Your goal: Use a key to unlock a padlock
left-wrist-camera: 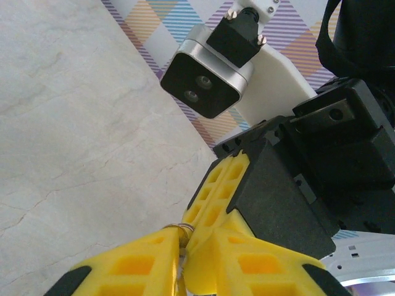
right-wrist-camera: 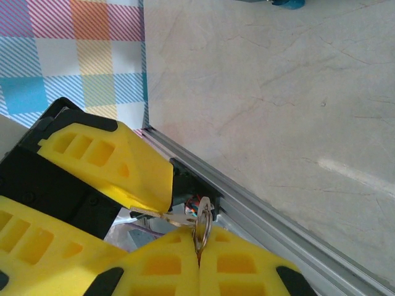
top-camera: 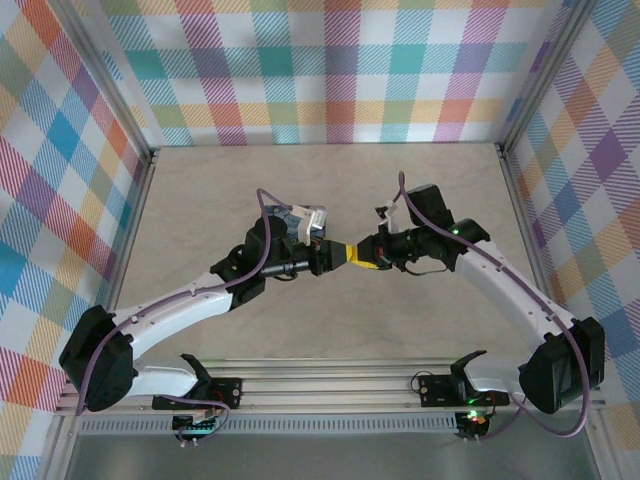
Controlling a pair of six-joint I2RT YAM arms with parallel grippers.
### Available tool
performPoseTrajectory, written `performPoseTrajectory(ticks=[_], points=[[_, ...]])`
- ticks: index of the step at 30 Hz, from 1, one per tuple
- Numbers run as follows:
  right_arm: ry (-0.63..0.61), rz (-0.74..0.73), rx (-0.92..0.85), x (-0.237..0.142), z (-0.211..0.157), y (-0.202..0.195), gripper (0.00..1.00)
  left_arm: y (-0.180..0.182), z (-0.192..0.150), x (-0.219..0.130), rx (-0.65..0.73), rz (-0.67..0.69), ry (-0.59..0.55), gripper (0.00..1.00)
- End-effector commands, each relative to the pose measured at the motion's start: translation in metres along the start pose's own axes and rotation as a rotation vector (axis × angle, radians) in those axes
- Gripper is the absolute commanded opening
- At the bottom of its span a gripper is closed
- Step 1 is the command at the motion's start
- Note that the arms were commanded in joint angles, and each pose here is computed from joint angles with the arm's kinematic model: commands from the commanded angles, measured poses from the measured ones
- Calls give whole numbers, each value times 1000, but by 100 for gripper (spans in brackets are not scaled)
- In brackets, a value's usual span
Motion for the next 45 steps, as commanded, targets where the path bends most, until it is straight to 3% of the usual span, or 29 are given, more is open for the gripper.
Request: performPoseTrajectory(ticks=[1, 6, 21, 24, 27, 30, 34, 38, 43, 45], points=[[9, 41, 6, 0, -4, 3, 0, -10, 8, 3, 17, -17, -15, 16], [-8, 42, 31, 2, -4, -1, 0, -8, 8, 3, 34, 35, 35, 0], [-84, 100, -60, -12, -8, 7, 4, -15, 27, -7, 111, 140, 206, 0], [-83, 108, -98, -15, -9, 11, 19, -14, 27, -6, 106, 154, 240, 0], [-82, 99, -147, -19, -11, 14, 26, -15, 32, -4, 120, 162, 242, 0], [-84, 89, -210, -28, -13, 17, 45, -15, 37, -2, 139, 178, 258, 0], [-114, 51, -359, -45, -18, 19, 54, -17, 46, 0, 168, 170, 289, 0], [-156, 44, -581, -55, -25, 23, 51, -19, 58, -1, 183, 176, 306, 0], [-221, 68, -839, -58, -26, 28, 31, -30, 68, -13, 201, 110, 334, 0], [-214, 91, -899, -57, -26, 30, 29, -30, 70, -18, 191, 98, 348, 0]])
Point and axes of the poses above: each hand's point on the last joint's axis, 136 mm out from that joint toward the fingers, its own x axis out along the fingers, its own y axis along the line the jaws close on, z = x × y, the point moved 7 cm from there along -x, back along the fingers, and after that the axes turned 3 degrees about x, right-handed, at the moved point
